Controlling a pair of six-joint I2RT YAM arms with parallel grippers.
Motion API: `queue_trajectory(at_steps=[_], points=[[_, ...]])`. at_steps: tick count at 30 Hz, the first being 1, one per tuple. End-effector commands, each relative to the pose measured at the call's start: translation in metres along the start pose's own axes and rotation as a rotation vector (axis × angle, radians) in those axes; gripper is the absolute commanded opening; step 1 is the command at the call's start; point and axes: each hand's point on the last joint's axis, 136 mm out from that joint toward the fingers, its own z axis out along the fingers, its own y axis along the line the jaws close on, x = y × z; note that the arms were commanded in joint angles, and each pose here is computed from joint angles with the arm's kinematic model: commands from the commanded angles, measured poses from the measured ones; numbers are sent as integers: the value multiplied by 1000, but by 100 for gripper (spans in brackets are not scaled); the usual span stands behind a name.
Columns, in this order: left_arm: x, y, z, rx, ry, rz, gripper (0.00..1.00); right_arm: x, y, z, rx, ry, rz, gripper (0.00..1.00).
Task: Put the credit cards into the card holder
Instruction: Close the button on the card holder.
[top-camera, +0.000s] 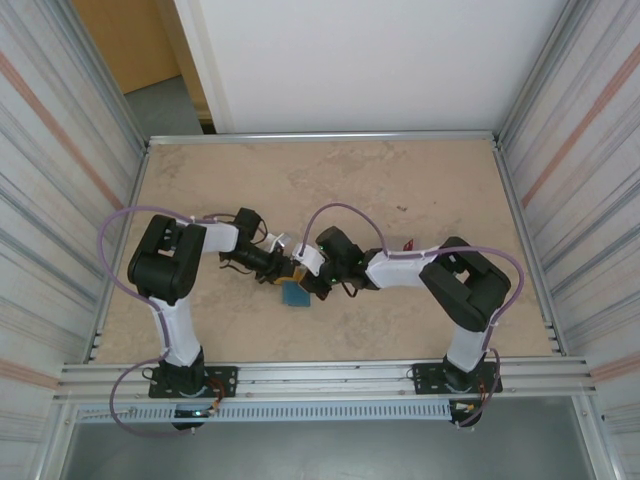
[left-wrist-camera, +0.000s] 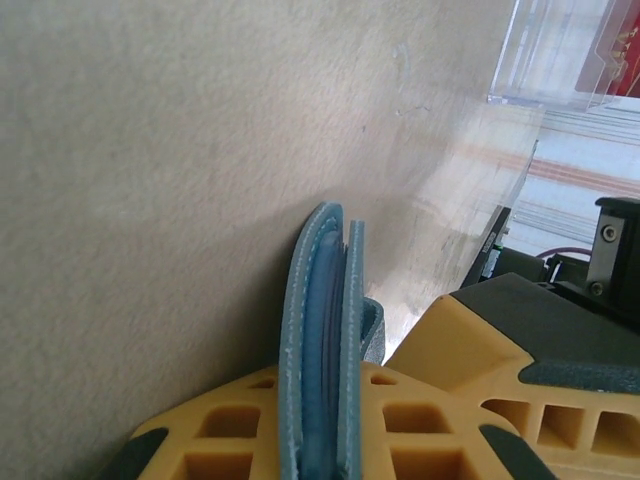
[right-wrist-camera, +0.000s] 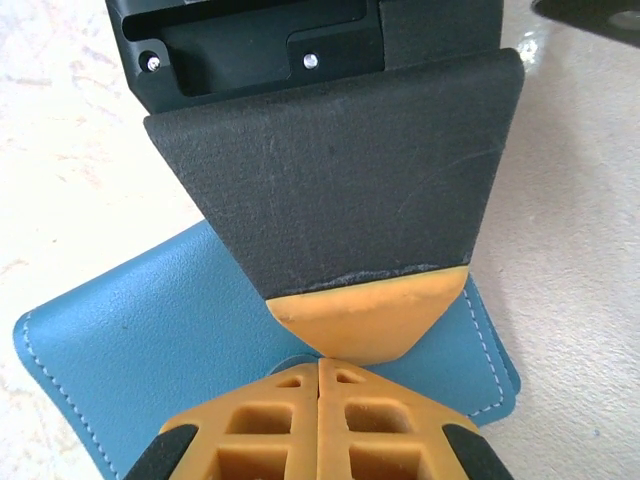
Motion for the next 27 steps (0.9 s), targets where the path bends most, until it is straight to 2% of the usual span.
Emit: queue_trajectory(at_steps=[1,5,13,20,27], points=[[1,6,9,-17,5,-14,0,33,20,25,30,58,17,0],[1,7,10,-17,8,-18,0,34,22,28,79,58,-21,0],[-1,9,11,-20,11,-24,0,33,50,21,71,67,-157,0],[-1,9,11,-23,12,-19,0,32,50,23,139,46,-184,0],[-1,8,11,-19,11,-24,0,43,67,34,199,99,-338,0]])
